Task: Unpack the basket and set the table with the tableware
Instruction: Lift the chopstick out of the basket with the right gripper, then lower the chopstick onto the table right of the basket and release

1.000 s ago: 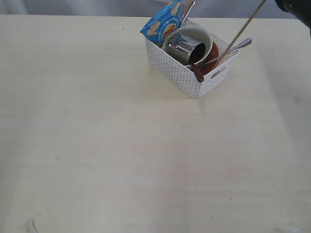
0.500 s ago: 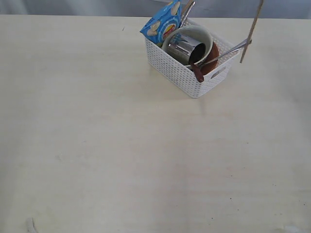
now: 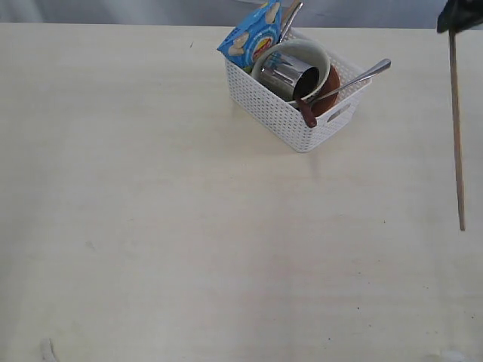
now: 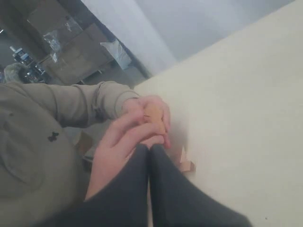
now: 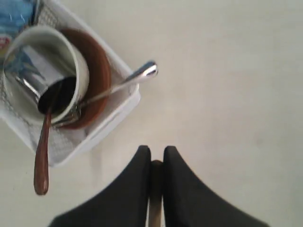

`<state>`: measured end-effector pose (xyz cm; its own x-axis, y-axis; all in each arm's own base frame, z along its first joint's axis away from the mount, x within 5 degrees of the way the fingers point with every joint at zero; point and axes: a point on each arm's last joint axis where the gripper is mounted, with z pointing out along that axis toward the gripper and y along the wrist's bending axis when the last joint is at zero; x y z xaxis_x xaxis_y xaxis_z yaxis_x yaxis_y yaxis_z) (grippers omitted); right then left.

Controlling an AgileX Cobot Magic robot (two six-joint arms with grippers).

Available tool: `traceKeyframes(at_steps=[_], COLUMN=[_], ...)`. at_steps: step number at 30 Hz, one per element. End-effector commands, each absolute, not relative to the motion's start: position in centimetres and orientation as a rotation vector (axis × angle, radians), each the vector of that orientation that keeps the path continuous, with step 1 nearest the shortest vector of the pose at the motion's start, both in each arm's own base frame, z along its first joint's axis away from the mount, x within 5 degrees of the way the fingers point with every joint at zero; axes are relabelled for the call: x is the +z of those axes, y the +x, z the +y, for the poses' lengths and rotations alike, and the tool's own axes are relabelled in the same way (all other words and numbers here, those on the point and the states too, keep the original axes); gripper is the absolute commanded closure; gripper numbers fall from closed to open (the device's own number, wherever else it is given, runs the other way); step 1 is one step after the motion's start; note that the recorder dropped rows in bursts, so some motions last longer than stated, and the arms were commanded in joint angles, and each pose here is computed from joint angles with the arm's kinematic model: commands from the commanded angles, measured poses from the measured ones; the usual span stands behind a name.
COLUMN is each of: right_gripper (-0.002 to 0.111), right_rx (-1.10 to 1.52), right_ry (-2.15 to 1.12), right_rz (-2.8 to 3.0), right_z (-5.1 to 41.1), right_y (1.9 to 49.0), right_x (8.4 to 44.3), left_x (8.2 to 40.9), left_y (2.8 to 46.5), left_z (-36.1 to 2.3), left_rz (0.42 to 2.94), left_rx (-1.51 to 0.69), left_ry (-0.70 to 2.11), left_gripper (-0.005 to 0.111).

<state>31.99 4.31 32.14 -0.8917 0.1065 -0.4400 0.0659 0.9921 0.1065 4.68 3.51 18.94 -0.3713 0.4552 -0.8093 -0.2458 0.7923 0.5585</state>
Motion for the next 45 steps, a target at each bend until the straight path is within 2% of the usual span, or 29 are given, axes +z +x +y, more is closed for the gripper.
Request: traceKeyframes(at_steps=[1, 5, 8, 12, 23, 35, 45], right_gripper=[0.109, 0.109, 0.109, 0.109, 0.109, 0.109, 0.108], right_rx=[0.225, 0.208, 0.159, 0.155, 0.083, 0.059, 0.050], right_ry=[0.179, 0.042, -0.132, -0.105, -0.029, -0.050, -0.065], right_rz=[2.791, 2.784, 2.712, 2.739, 2.883, 2.906, 2.909], right_z=[4.9, 7.3, 9.8, 11.2, 11.5, 11.6, 11.5], right_y=[30.4, 28.6, 28.0, 28.8, 29.8, 30.1, 30.1], right_x=[27.5, 22.7, 21.9, 19.5, 13.6, 11.6, 11.5], left_x=[18.8, 18.8, 18.8, 18.8, 18.8, 18.8, 18.8], left_y=[4.7, 4.7, 4.7, 4.7, 4.7, 4.7, 4.7], left_z=[3.5, 3.5, 3.5, 3.5, 3.5, 3.5, 3.5], left_rz=[1.814, 1.814, 1.814, 1.814, 1.814, 1.814, 1.814], left_rx=[0.743, 0.743, 0.743, 0.743, 0.743, 0.743, 0.743], left_ry=[0.154, 0.154, 0.154, 0.154, 0.154, 0.154, 0.154], left_gripper=[0.107, 0.107, 0.107, 0.107, 0.107, 0.107, 0.107])
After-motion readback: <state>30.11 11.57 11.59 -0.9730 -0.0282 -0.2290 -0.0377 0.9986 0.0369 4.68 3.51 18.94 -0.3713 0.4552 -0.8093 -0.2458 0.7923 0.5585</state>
